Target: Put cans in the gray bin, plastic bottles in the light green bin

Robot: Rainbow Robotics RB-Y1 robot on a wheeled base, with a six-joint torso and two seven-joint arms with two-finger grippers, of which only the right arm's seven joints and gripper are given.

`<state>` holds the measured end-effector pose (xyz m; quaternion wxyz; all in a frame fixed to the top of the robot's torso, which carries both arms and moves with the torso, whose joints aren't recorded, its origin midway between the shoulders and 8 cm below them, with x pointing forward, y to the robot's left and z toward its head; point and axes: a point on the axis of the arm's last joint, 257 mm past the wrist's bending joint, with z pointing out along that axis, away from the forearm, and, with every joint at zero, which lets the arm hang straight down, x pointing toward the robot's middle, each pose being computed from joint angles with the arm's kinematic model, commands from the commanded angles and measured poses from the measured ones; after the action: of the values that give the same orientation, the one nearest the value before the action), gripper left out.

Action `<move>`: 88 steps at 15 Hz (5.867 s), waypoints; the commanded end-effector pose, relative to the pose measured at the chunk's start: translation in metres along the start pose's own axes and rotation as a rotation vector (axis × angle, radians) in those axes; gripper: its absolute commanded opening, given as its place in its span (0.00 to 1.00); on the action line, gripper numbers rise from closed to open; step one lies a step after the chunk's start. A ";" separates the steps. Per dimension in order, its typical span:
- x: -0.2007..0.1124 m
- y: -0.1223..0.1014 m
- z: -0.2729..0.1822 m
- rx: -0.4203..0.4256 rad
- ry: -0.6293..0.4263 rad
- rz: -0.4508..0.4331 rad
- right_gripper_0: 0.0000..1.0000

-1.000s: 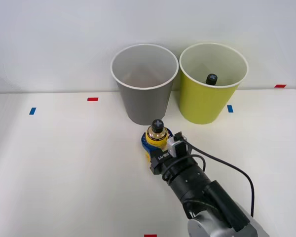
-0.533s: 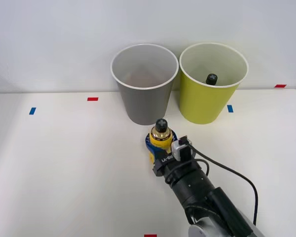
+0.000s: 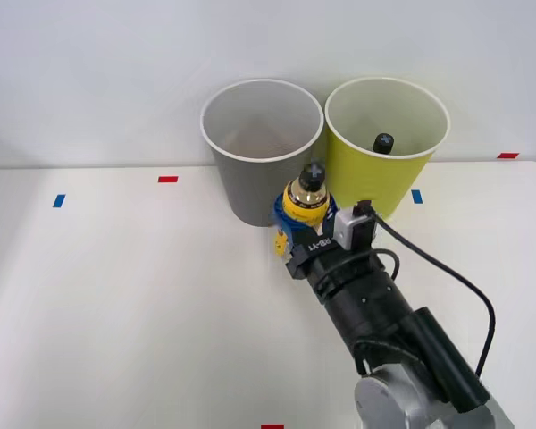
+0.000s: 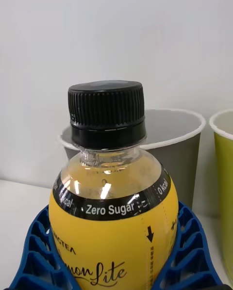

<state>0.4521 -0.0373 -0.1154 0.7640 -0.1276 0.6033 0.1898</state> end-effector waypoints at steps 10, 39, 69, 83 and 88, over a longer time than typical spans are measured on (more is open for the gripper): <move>-0.154 -0.073 0.043 0.042 -0.166 0.082 0.00; -0.165 -0.196 0.138 0.171 -0.030 0.053 1.00; -0.034 -0.113 -0.149 0.366 -0.049 -0.160 1.00; 0.011 -0.122 -0.215 0.449 0.134 -0.212 1.00; 0.027 -0.114 -0.229 0.456 0.107 -0.142 1.00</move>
<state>0.3128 -0.2353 -0.1898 0.7470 -0.0156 0.6641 -0.0248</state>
